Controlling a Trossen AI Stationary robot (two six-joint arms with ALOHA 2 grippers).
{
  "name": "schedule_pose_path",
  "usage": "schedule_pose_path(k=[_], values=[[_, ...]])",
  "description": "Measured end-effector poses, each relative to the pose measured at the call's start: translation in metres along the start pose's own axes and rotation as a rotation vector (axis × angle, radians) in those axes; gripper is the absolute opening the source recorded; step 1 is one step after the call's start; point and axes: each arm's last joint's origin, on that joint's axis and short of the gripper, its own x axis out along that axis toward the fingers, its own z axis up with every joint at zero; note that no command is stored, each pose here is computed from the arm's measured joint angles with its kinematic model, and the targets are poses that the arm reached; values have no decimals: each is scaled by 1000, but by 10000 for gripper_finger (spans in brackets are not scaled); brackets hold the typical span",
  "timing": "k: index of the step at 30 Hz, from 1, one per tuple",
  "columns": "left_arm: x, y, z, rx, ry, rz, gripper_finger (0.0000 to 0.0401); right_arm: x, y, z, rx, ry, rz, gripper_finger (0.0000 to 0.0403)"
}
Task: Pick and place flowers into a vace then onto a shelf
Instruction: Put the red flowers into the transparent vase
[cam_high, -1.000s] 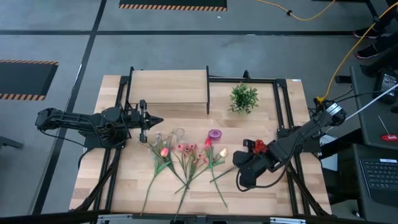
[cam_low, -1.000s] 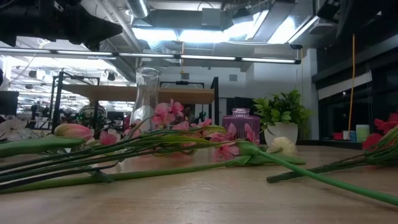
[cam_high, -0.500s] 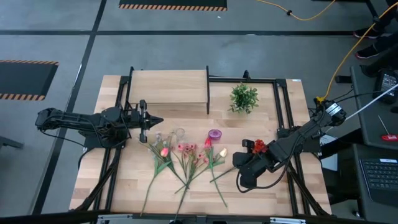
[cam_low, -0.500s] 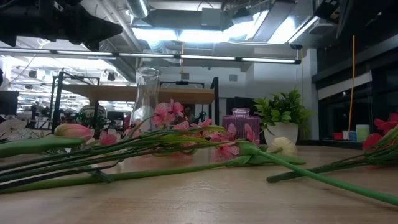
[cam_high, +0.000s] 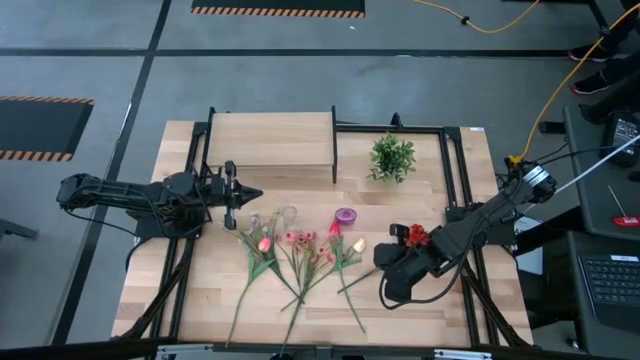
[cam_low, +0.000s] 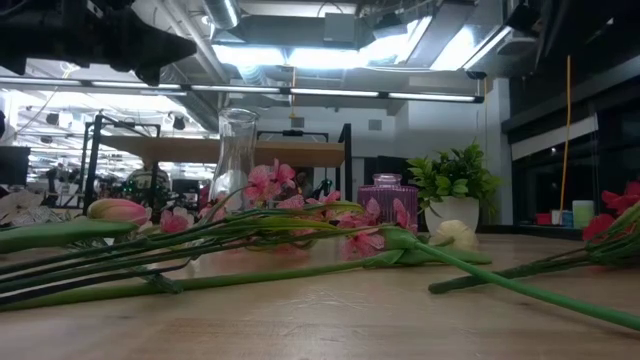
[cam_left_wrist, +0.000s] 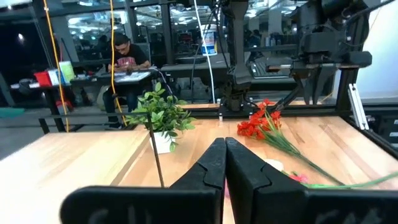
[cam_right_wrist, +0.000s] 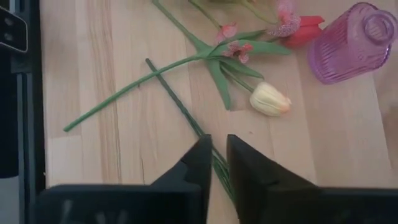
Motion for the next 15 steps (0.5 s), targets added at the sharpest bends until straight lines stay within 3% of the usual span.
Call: schedule_pose_path(k=[8, 15], values=[[0, 0, -4, 5, 37, -1, 4, 23, -5, -20, -54, 65, -50, 148], [0, 0, -4, 5, 36, -1, 4, 44, -13, -40, -70, 99, -76, 187]])
